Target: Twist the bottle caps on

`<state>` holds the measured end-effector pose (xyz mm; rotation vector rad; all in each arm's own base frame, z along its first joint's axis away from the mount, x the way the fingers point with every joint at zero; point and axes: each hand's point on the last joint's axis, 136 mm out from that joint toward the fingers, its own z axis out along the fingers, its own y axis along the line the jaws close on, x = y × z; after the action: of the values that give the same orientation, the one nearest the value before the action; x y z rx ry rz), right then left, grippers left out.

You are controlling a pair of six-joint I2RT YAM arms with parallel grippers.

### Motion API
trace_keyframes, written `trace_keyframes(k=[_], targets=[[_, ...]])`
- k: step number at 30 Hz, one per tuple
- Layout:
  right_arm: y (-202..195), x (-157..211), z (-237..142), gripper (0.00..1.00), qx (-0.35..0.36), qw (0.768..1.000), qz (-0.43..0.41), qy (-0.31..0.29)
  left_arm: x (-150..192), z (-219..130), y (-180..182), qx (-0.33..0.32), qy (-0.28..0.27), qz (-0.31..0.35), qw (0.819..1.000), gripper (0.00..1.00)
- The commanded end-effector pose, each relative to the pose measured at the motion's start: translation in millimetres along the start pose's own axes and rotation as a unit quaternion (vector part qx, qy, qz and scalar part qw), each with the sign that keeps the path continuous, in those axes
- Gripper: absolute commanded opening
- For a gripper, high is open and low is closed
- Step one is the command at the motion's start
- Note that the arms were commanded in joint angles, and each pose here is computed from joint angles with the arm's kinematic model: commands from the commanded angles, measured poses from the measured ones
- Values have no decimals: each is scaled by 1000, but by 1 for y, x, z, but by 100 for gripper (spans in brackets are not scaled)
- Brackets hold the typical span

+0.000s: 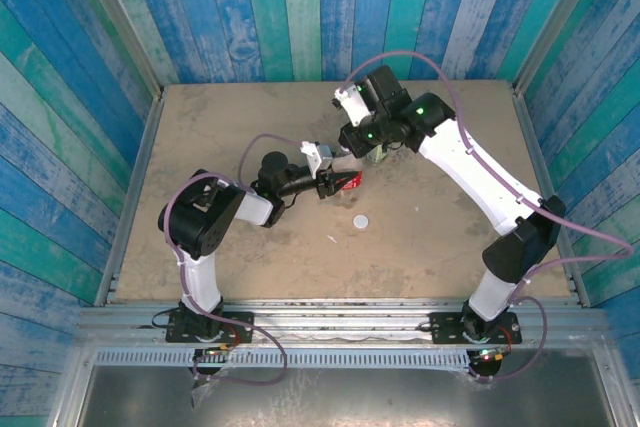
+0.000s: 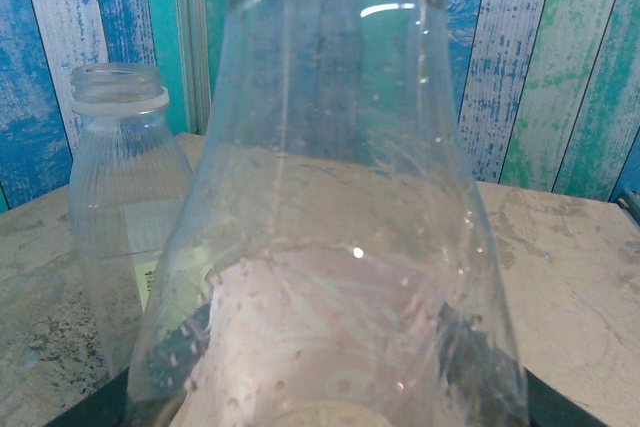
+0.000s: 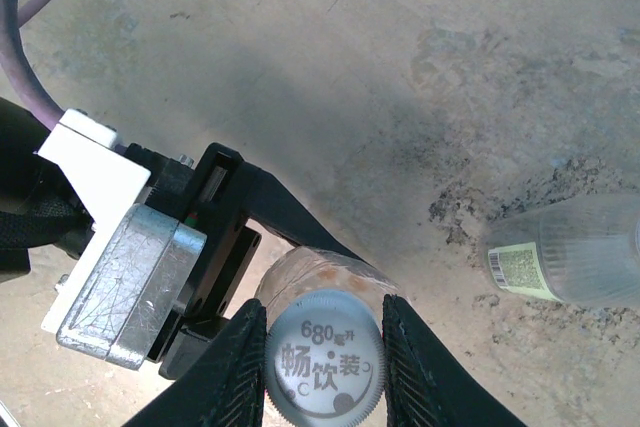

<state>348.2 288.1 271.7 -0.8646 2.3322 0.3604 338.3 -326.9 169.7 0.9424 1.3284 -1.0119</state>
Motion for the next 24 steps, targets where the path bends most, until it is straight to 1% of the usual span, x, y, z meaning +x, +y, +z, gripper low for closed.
trace_keyframes(k=[1,12,24], targets=[[-11,19,9,28,17,999,10,33,62,-6,-14,21,84,-89,992,49],[-12,15,4,29,20,1000,1,17,64,-5,-14,21,86,-92,992,49],[-14,20,4,29,26,1000,-1,13,64,-5,-13,19,84,-96,992,48]])
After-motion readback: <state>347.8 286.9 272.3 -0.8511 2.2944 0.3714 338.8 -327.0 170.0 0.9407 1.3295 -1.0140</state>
